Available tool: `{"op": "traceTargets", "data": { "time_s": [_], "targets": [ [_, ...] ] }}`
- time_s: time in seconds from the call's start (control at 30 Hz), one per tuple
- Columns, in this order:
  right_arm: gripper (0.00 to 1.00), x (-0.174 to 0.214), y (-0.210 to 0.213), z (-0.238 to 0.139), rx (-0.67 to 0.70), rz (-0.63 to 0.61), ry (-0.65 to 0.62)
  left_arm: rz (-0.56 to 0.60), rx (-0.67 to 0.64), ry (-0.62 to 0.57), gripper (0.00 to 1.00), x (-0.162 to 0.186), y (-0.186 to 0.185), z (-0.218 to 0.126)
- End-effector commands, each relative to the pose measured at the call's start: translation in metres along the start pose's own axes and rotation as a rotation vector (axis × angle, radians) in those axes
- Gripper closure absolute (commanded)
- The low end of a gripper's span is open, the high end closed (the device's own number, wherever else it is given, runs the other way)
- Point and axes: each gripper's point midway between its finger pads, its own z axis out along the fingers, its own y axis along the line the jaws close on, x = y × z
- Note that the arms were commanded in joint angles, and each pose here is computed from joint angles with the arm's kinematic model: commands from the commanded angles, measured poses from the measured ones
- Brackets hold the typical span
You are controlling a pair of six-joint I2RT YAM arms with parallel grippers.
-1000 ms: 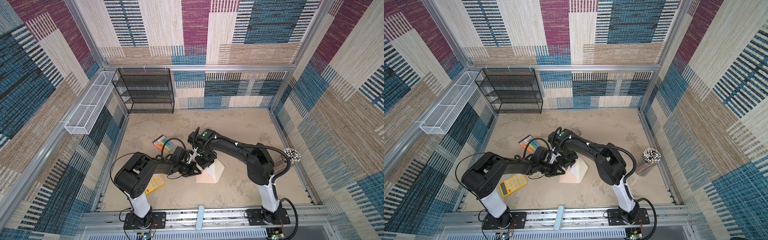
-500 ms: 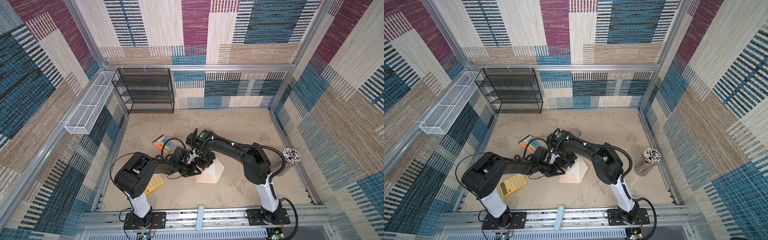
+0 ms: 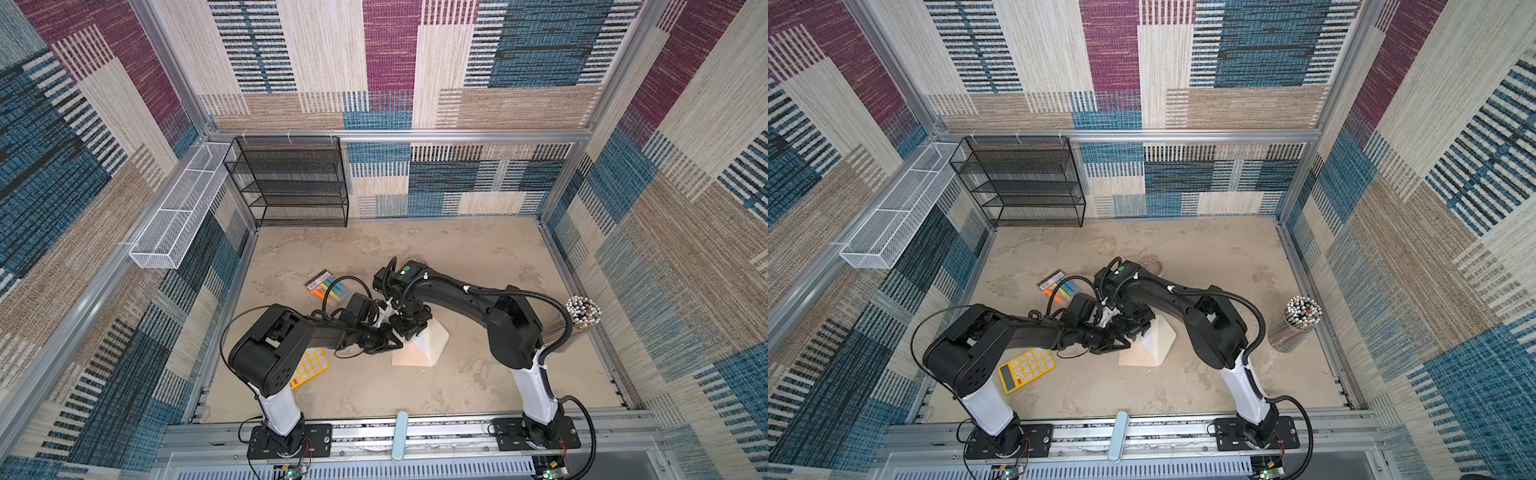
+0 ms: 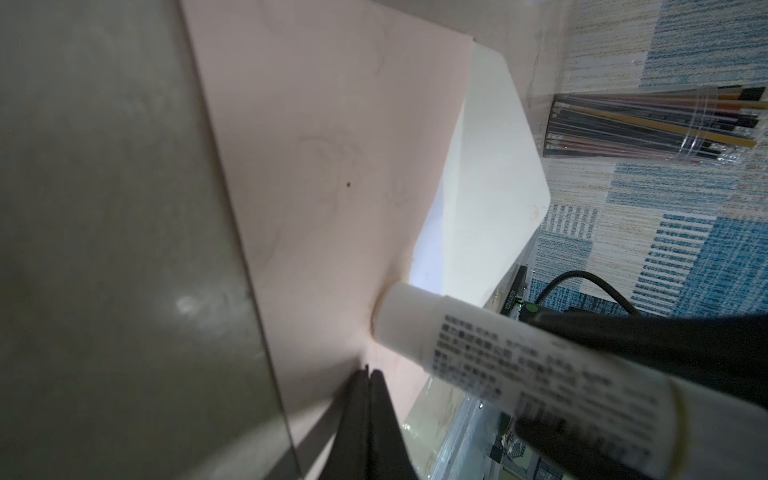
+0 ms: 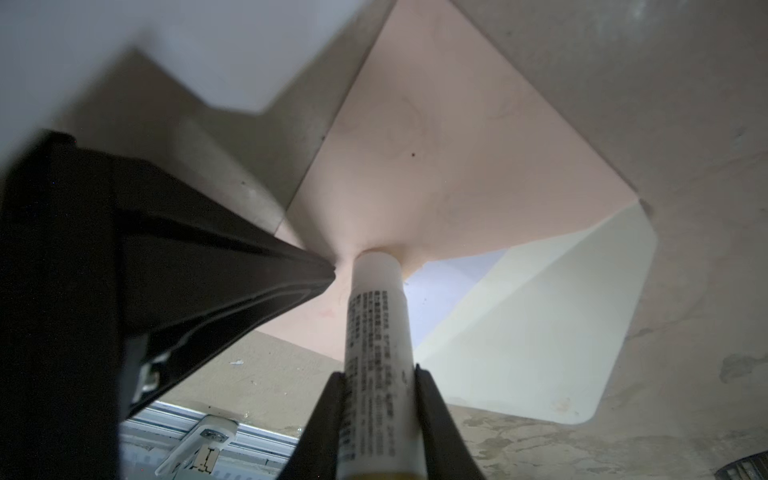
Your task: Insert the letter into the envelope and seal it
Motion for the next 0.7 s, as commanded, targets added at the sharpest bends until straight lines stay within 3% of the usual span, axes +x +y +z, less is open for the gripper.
{"op": "traceTargets", "data": {
  "time_s": [0.0, 0.3, 0.67],
  "targets": [
    [1.00, -0.005, -0.027, 0.004, 0.149, 0.029, -0.027, -0.076, -0.131, 0.033, 1.00, 0.016, 0.031, -0.001],
    [1.00, -0.006, -0.028, -0.002, 0.144, 0.031, -0.041, -0.084, -0.135, 0.038, 1.00, 0.017, 0.033, 0.000],
    [1.00, -0.014, 0.006, -0.111, -0.127, -0.010, -0.300, -0.080, -0.126, 0.042, 1.00, 0.013, 0.027, 0.000]
  ]
}}
